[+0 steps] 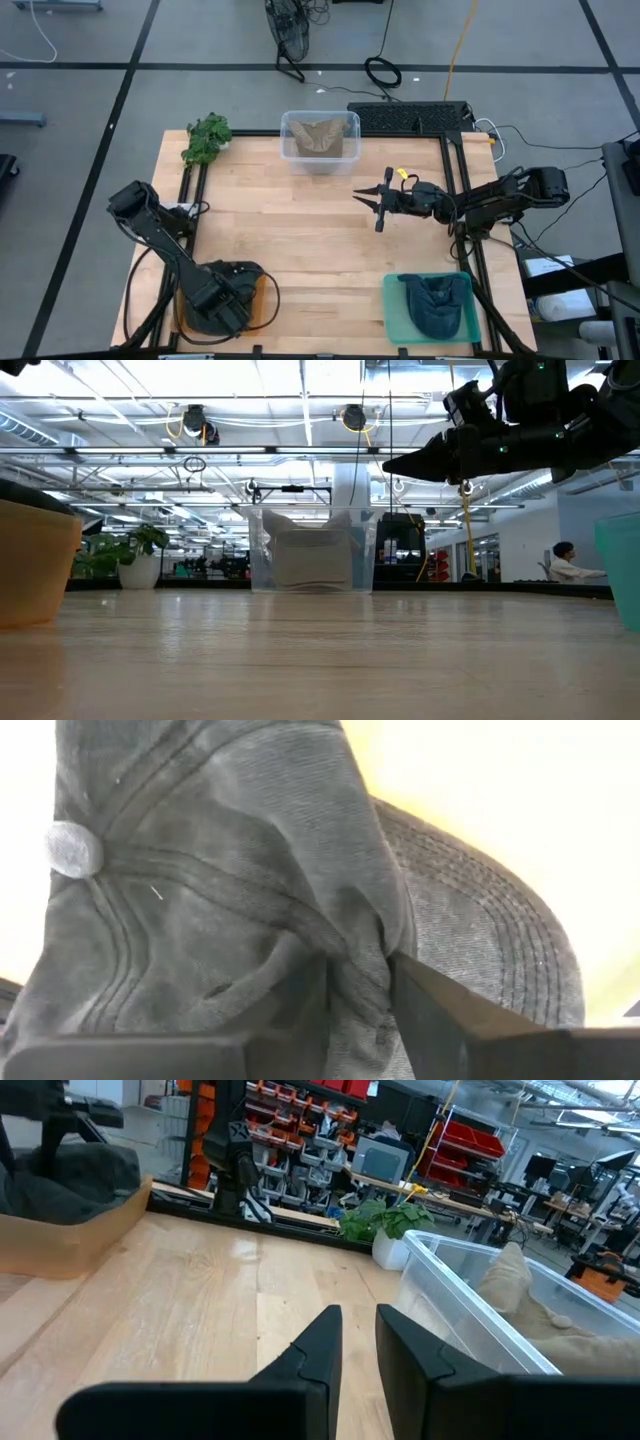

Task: Pick & Place hat
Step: Put the black cap into the orange bin

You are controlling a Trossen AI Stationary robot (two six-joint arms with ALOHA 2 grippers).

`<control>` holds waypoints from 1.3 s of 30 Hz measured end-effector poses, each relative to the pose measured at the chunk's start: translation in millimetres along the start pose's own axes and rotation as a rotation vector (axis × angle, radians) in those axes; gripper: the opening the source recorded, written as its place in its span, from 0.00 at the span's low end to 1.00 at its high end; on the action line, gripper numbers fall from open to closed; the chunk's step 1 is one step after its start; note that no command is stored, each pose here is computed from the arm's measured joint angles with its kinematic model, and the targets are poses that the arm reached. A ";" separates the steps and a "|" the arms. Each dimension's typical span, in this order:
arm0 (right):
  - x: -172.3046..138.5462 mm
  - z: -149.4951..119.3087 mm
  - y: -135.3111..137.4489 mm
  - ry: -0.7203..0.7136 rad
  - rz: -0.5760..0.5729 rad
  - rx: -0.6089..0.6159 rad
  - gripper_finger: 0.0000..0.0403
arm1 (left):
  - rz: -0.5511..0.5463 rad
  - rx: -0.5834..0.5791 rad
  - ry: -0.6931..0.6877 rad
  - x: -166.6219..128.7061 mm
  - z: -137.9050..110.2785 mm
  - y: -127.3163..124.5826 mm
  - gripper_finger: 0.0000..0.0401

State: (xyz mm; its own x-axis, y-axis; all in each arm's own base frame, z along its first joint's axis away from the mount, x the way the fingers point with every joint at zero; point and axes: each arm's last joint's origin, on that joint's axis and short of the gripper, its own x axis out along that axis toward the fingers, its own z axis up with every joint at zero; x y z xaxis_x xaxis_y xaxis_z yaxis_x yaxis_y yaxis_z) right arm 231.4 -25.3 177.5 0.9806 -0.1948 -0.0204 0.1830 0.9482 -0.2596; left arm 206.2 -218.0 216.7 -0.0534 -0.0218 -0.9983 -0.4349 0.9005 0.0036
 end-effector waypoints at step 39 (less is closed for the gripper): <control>-2.2 -0.6 17.5 0.034 0.081 0.030 0.11 | 0.018 -0.064 0.102 -83.7 20.1 13.8 0.45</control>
State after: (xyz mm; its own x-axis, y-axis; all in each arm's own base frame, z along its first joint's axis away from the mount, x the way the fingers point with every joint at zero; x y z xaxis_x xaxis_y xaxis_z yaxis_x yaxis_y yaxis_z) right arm 232.4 -8.3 172.4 0.9895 -0.1254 -0.0725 0.1061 0.9683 -0.2263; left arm 222.7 -195.0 299.2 -0.1513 -0.0526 -0.9871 -0.4895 0.8715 0.0286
